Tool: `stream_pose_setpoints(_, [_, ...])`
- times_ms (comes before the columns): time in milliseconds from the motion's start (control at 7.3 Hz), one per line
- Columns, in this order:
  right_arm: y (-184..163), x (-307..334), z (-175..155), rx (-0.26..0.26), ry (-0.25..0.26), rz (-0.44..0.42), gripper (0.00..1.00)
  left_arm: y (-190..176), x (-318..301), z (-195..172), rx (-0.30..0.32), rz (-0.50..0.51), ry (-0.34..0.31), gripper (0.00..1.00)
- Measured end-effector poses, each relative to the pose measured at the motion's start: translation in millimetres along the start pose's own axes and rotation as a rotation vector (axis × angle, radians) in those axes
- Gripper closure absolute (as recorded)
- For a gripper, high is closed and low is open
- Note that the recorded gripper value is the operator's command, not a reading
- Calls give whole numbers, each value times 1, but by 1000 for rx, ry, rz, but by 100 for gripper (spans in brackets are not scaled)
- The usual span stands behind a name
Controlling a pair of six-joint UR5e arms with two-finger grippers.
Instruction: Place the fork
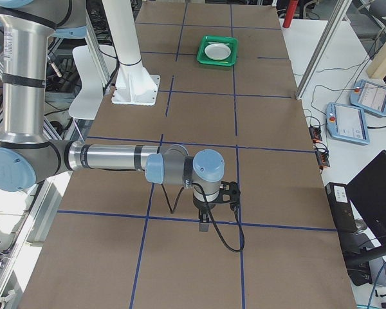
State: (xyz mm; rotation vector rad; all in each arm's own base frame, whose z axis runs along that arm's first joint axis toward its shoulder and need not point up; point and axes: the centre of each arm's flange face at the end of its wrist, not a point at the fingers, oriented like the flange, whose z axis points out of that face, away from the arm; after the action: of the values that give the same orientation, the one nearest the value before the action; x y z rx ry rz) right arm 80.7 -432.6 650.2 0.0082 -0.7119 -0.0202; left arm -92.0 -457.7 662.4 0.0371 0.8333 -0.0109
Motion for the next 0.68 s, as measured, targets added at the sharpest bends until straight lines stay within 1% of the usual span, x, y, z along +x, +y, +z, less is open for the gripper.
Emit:
stream_pose_setpoints(274, [0, 0, 0, 0, 0, 0, 0, 1, -4, 1, -3, -15, -30, 0])
stream_pose_setpoints(685, [0, 0, 0, 0, 0, 0, 0, 1, -6, 1, -5, -11, -45, 0])
